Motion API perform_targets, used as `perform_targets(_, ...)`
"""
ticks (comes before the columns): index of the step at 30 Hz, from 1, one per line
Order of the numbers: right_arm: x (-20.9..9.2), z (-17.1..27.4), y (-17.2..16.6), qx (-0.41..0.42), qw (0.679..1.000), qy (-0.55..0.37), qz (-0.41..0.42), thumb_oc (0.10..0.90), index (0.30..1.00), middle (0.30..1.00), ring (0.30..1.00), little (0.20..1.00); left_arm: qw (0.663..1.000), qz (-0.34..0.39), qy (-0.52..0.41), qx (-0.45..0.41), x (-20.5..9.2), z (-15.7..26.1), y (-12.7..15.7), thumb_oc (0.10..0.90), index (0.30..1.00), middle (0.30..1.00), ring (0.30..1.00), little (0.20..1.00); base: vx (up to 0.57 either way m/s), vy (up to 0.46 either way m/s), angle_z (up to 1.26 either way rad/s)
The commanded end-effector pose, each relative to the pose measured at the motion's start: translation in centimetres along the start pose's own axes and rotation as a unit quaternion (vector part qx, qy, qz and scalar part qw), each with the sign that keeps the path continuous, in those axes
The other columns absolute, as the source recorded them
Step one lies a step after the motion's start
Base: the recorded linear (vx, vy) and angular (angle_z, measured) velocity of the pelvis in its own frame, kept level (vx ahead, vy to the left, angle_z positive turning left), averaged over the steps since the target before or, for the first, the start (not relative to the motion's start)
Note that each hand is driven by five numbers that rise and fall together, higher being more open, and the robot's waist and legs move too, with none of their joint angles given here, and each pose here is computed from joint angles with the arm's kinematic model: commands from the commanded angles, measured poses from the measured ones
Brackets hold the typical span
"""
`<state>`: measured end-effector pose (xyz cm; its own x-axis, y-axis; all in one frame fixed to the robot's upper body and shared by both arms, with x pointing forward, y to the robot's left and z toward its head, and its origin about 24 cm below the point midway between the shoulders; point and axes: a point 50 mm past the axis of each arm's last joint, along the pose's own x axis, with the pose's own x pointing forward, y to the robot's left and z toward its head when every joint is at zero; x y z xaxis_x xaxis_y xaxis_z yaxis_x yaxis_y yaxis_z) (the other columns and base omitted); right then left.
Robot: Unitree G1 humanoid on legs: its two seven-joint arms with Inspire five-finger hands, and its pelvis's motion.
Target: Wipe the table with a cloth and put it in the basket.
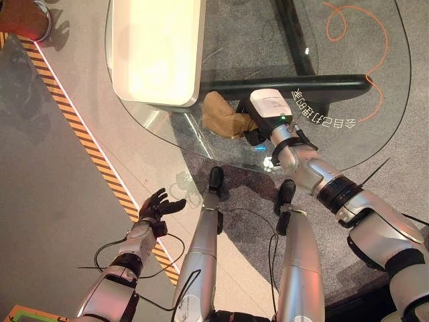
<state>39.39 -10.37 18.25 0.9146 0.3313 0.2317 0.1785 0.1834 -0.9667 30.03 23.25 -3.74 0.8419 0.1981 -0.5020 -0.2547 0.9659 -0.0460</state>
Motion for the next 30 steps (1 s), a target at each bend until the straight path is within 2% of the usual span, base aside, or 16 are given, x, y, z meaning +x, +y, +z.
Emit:
perform_targets(1,0.1,7.2,-1.2,0.034,0.986,-0.161,-0.031,0.100,0.300,0.300,0.300,0.200,1.000,0.030,-0.009,-0.004,0.0,0.1,0.9,0.800,0.900,0.900,0.900,0.900,0.00,0.000,0.00)
perform_targets(13,0.5,5.0,-1.7,0.082,0.989,-0.081,-0.092,0.100,0.300,0.300,0.300,0.200,0.999,0.015,-0.042,-0.026,0.1,1.4,0.2,0.800,0.900,0.900,0.900,0.900,0.00,0.000,0.00)
perform_targets(19,0.9,3.2,-3.1,0.134,0.980,-0.025,-0.145,0.100,0.300,0.300,0.300,0.200,0.992,0.031,-0.098,-0.070,0.0,2.9,-0.1,0.800,0.900,0.900,0.900,0.900,0.00,0.000,0.00)
perform_targets(20,0.8,2.5,-3.4,0.157,0.973,-0.002,-0.168,0.100,0.300,0.300,0.300,0.200,0.985,0.046,-0.126,-0.109,-0.2,3.9,0.0,0.800,0.900,0.900,0.900,0.900,0.00,0.000,0.00)
perform_targets(30,0.4,0.4,-5.2,0.260,0.930,0.063,-0.254,0.100,0.300,0.300,0.300,0.200,0.944,0.097,-0.224,-0.224,-1.1,8.1,1.5,0.800,0.900,0.900,0.900,0.900,0.00,-0.017,0.00)
